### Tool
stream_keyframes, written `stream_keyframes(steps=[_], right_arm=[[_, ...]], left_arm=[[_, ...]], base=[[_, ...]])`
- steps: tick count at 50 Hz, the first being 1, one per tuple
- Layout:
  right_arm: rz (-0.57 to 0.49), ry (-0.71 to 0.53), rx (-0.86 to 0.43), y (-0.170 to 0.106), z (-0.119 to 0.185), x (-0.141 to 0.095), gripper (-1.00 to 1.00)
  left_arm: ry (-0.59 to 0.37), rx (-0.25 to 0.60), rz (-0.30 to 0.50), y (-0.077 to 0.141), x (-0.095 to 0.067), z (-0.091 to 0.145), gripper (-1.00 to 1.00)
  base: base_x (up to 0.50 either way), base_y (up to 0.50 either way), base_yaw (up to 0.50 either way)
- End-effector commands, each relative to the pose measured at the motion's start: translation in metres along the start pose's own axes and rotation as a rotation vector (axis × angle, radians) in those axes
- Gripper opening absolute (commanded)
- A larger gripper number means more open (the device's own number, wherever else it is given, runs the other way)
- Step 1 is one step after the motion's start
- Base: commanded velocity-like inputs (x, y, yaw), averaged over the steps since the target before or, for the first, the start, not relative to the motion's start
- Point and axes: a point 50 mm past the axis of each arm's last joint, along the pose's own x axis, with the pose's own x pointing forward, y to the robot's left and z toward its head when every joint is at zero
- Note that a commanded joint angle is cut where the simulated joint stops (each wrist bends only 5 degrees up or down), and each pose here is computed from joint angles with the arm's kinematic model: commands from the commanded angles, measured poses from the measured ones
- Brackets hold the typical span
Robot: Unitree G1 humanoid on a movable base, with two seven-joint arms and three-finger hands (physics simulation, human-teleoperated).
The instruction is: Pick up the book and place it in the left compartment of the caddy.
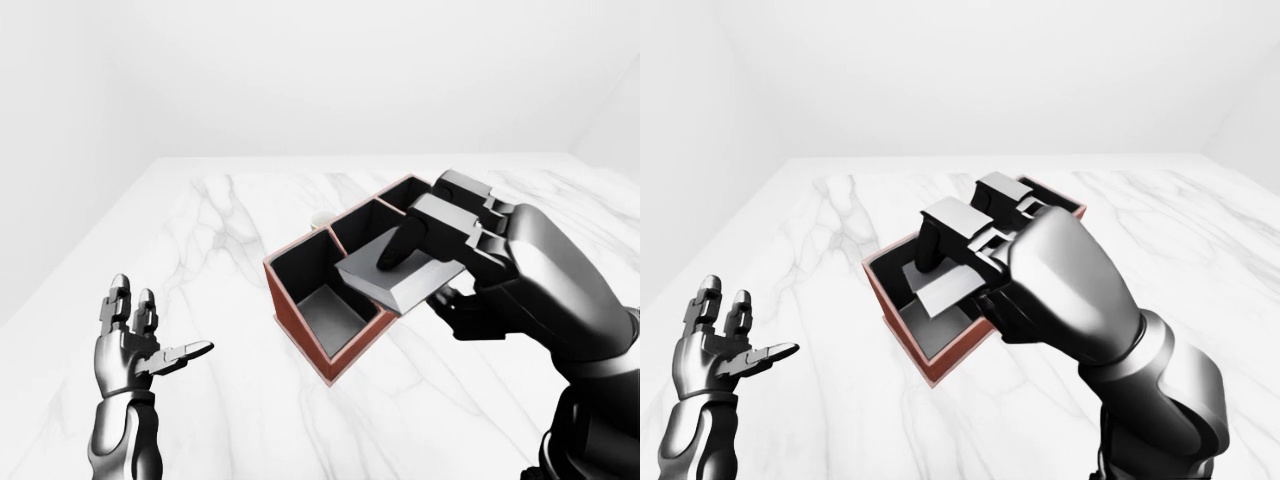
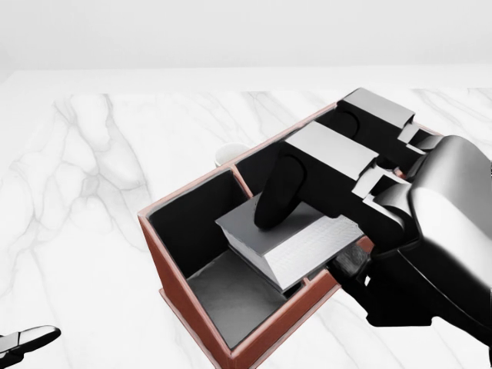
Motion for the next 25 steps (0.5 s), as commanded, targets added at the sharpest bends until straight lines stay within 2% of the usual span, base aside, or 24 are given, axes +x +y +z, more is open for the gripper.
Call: stream_keyframes(steps=[1,5,10,25], right_arm=[[-0.010,-0.078,0.236,-0.002,-0.010,-0.006,-1.00],[-0.009,-0.128,0.295,-0.002,-0.007,-0.008,-1.00],[0.047,-0.095,0.429,0.014,-0.020,-0.006,-1.00],[0.075,-0.071,0.516,0.025,-0.035,0.000,-1.00]], left_arm=[[0.001,0.002,-0.002,-0.001,0.000,0.000,1.00],[0.003,0.002,-0.001,-0.001,0.001,-0.001,1.00],[0.012,0.001,-0.002,-0.001,0.000,-0.003,1.00],[0.008,0.002,0.000,-0.001,0.000,-0.002,1.00]], base=[[0.00,0.00,0.00],[0.00,0.00,0.00],[0.00,0.00,0.00],[0.00,0.00,0.00]])
